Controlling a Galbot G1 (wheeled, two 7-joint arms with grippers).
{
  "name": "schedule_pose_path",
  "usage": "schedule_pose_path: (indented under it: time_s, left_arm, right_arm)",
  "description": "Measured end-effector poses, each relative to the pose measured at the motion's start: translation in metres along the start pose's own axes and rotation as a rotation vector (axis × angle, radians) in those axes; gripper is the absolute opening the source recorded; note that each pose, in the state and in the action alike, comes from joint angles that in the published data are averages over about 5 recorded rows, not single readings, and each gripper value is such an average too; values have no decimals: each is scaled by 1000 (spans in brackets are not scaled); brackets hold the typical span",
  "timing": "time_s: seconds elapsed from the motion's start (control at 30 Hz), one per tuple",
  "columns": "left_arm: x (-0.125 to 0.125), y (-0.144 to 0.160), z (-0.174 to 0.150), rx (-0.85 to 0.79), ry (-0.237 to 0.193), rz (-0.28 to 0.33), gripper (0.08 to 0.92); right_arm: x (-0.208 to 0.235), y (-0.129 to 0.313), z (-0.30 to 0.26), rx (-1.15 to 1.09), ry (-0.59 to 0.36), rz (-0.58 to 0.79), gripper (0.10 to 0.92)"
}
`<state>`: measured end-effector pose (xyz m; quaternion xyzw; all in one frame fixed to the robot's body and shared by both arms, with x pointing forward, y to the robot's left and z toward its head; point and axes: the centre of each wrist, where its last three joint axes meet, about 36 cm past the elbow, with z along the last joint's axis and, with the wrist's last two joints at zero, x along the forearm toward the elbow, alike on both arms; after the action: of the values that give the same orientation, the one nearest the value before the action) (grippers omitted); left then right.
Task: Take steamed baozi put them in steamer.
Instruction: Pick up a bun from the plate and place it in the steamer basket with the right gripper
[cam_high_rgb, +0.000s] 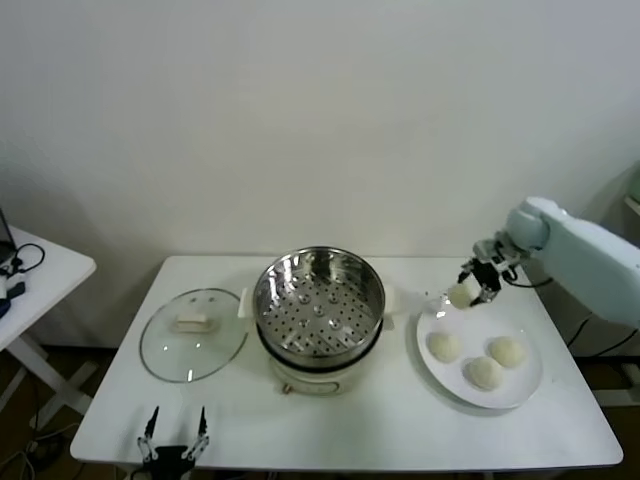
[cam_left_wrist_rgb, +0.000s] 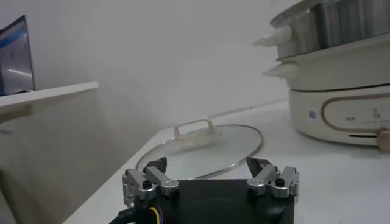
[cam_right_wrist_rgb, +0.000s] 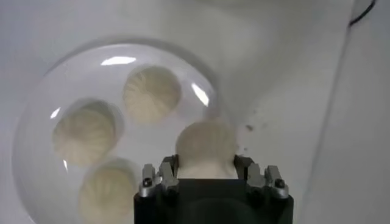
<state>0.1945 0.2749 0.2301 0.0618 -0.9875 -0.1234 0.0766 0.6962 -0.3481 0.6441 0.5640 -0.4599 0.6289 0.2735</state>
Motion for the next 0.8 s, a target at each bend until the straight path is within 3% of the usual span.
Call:
schedule_pose_path:
  time_s: [0.17,0.33,0.8]
  left_arm:
    - [1,2,3,-10,1,-7,823]
    - [1,1,5,-14,-1,-17,823]
    - [1,-8,10,-22,-3,-22,823]
  right_arm:
    - [50,-36,-62,226,-29,48,627]
    - [59,-59,-120,468,-40,74,628]
    - [-40,-98,-218,908,-68,83,628]
